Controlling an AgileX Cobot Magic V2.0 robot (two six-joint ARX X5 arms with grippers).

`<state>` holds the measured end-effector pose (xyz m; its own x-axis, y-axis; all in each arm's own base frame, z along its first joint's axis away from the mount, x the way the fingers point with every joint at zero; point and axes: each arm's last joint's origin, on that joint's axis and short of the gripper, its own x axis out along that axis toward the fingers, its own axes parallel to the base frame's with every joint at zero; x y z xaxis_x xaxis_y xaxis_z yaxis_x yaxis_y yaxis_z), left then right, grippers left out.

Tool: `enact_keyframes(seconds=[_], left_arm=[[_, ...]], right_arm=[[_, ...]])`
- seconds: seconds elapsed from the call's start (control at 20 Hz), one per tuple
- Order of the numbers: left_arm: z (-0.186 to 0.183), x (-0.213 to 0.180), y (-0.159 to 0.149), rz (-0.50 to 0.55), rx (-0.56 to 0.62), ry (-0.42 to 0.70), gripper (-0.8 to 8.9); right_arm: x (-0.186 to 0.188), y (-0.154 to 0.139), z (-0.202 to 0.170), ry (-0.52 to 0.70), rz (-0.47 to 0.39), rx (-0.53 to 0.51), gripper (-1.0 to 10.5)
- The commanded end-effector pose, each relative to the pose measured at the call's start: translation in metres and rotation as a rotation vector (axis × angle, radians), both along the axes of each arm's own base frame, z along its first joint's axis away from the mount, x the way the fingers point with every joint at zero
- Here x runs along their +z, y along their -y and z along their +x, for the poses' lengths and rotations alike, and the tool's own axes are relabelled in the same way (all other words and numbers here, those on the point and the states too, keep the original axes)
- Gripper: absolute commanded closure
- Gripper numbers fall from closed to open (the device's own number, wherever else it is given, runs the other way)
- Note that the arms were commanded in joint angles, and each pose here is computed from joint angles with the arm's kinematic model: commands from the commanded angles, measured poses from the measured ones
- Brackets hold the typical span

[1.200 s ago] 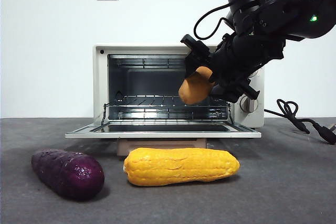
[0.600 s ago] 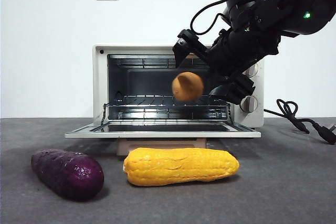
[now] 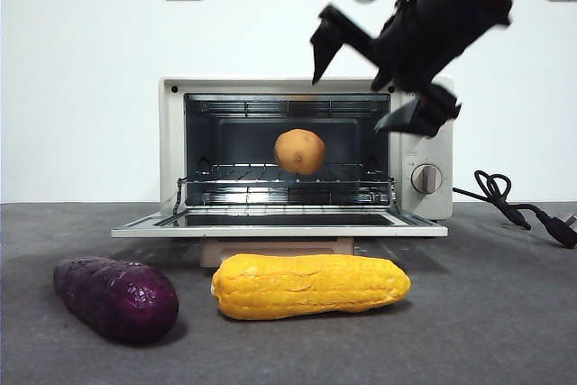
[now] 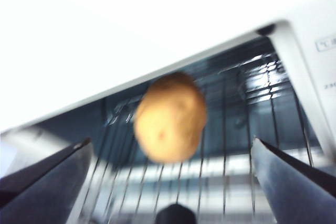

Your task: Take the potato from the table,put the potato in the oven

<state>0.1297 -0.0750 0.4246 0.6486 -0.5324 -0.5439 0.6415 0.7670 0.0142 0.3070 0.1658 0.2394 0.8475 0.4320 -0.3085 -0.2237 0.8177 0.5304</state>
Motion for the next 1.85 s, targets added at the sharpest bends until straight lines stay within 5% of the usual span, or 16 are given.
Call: enact_keyframes(seconds=[0.05, 0.5, 0.75, 1.25, 1.85], left_arm=[[0.015, -0.017, 0.007, 0.021, 0.001, -0.014, 8.21], [0.065, -0.085, 0.012, -0.060, 0.131, -0.039, 8.22], [0.101, -0.129, -0.005, -0.133, 0.159, -0.135, 8.22], [0.184, -0.242, -0.047, -0.328, 0.191, -0.513, 8.22], [0.199, -0.295, -0.036, -0.374, 0.136, -0.649, 8.22]], right_arm=[[0.010, 0.006, -0.016, -0.060, -0.070, 0.071, 4.4], [0.037, 0.034, -0.081, -0.252, -0.283, 0.370, 4.4], [0.054, 0.055, -0.119, -0.282, -0.374, 0.428, 4.4], [0.094, 0.102, -0.205, -0.166, -0.311, 0.403, 4.4], [0.100, 0.113, -0.225, -0.141, -0.240, 0.366, 4.4]])
